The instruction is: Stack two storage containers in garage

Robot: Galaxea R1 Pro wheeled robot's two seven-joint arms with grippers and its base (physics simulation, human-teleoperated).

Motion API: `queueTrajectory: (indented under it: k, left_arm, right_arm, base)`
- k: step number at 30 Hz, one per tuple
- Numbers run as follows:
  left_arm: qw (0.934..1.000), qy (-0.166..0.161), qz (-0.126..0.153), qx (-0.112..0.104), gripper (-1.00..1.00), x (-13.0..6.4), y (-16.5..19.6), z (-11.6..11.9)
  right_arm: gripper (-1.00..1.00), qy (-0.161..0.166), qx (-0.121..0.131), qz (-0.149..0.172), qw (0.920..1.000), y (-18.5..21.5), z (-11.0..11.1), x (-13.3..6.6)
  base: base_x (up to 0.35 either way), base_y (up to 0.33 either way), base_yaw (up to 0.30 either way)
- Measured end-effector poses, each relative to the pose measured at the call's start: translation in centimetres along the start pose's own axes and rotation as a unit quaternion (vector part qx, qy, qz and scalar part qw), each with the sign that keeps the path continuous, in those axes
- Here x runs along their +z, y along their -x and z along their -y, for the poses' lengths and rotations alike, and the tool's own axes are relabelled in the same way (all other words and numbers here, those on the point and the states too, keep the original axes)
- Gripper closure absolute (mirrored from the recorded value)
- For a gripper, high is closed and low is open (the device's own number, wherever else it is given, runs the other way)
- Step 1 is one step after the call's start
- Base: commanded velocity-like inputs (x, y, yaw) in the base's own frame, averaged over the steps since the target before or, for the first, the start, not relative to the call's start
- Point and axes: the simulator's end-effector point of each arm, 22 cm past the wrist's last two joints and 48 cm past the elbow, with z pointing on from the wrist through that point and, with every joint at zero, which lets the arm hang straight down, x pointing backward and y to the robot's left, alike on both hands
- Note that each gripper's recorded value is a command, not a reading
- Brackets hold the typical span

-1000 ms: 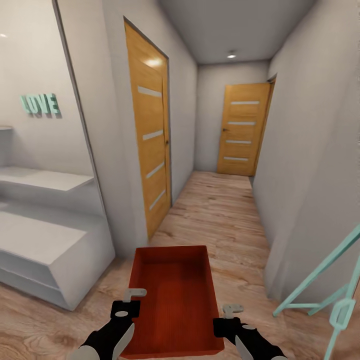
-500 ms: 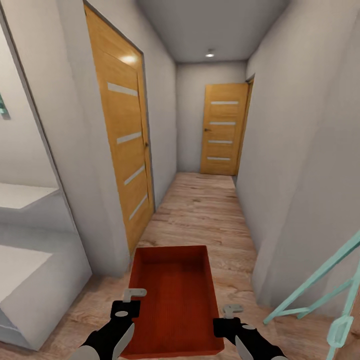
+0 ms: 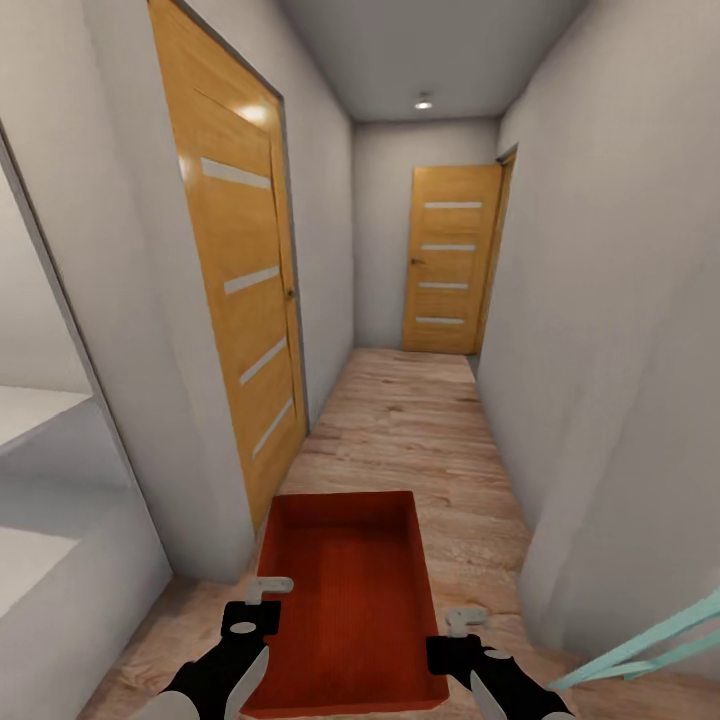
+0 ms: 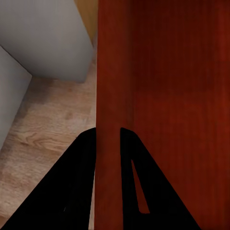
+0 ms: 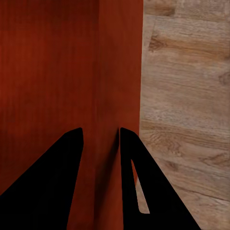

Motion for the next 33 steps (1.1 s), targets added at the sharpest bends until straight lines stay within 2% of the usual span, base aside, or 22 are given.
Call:
queueTrajectory:
  k: [13,28,33]
  left_arm:
    - [1.0,0.0,0.0,0.0,1.0,0.0,0.0,0.0]
    - [1.0,0.0,0.003,0.0,1.0,-0.12,0.28,-0.02]
    - [1.0,0.0,0.003,0.0,1.0,-0.13,0.3,-0.04]
  right_arm:
    - [1.0,0.0,0.0,0.0,1.0,0.0,0.0,0.0]
    - [1.0,0.0,0.0,0.003,1.0,0.25,-0.02,-0.12]
    - [1.0,0.0,-0.001,0.003,1.0,0.27,-0.03,-0.13]
  base:
    - [0.34,0.077,-0.003]
    - [0.34,0.076,-0.26]
    - [0.34,0.075,-0.073]
